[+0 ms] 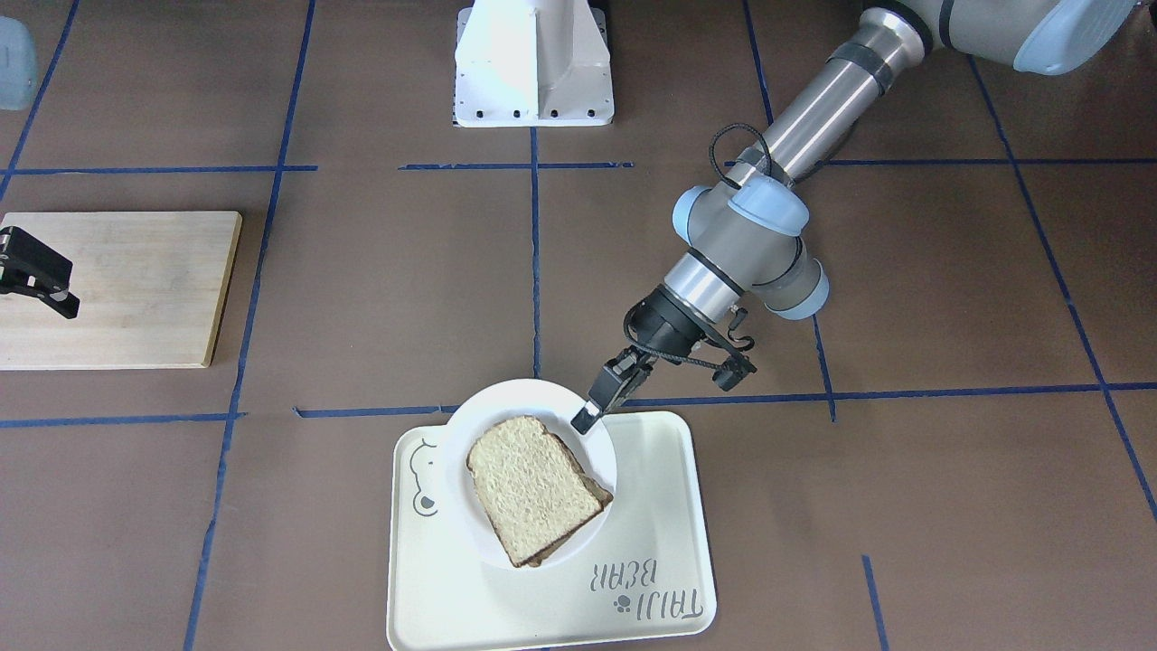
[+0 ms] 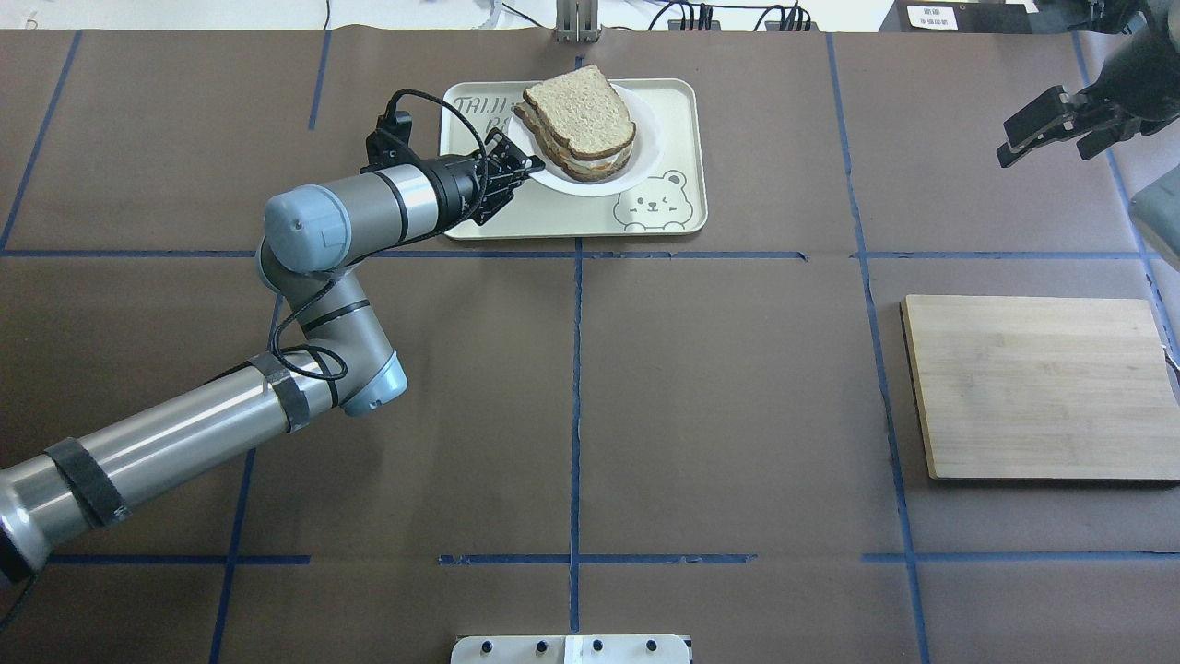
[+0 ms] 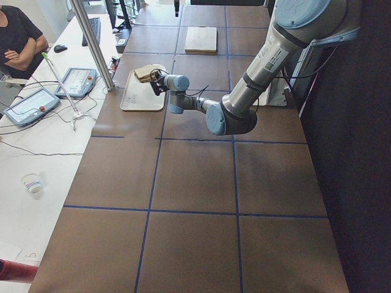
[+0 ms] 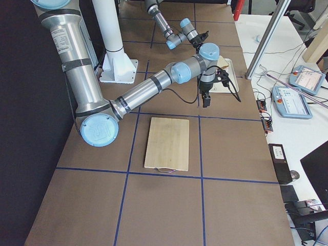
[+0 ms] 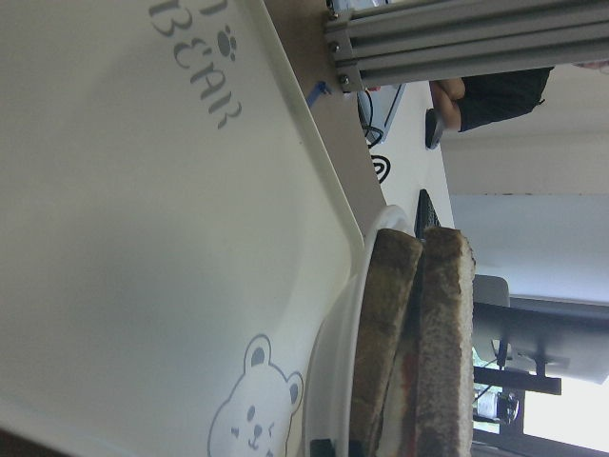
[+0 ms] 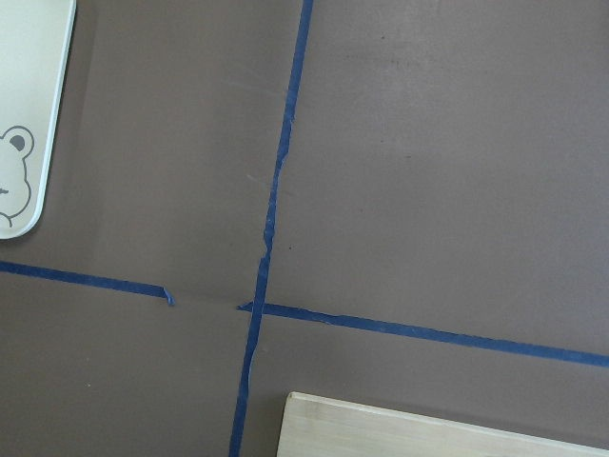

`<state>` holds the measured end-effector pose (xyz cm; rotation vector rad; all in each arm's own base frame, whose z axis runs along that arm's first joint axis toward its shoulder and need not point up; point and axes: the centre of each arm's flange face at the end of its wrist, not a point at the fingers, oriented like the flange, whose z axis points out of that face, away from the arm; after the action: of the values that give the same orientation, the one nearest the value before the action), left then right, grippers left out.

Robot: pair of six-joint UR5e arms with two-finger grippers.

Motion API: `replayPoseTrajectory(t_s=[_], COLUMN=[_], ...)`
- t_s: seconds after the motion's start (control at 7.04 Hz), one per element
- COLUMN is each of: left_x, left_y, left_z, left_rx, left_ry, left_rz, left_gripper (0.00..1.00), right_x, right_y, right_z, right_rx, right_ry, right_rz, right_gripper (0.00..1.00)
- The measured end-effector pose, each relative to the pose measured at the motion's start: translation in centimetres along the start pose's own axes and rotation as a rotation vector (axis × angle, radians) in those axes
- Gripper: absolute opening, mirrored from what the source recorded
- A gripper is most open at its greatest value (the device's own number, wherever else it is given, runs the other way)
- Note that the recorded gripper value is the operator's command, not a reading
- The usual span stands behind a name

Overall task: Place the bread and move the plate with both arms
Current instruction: 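Slide the plate with the left gripper onto the cream bear tray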

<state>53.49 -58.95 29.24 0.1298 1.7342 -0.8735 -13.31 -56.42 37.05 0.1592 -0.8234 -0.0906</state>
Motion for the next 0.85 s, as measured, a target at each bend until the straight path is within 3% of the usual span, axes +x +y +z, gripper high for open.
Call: replayPoseTrajectory(t_s=[0.43,0.57,0.71,0.85], left_x=[-1.3,-1.5,-1.6,-1.6], left_y=[-1.5,-1.5,-1.5,-1.7], left_z=[2.7,3.0,3.2,3.2], left_rx=[0.037,0.029,0.023,0.024], left_ry=[-0.090,-0.106,-0.114,-0.118], left_rz=[0.046,0.079,0.100,0.118], left_gripper=[0.07,0.33,0.89,1.00], right_x=[-0.2,-0.2,-0.2,-0.1], right_y=[-0.1,-0.1,-0.1,-0.1], right_z=[-0.2,-0.3,-0.4,-0.5], right_rx=[0.004,0.005,0.008,0.010], right_ry=[-0.002,-0.002,-0.002,-0.002], right_rz=[-0.003,-0.003,-0.003,-0.003], right_gripper=[1.00,1.00,1.00,1.00])
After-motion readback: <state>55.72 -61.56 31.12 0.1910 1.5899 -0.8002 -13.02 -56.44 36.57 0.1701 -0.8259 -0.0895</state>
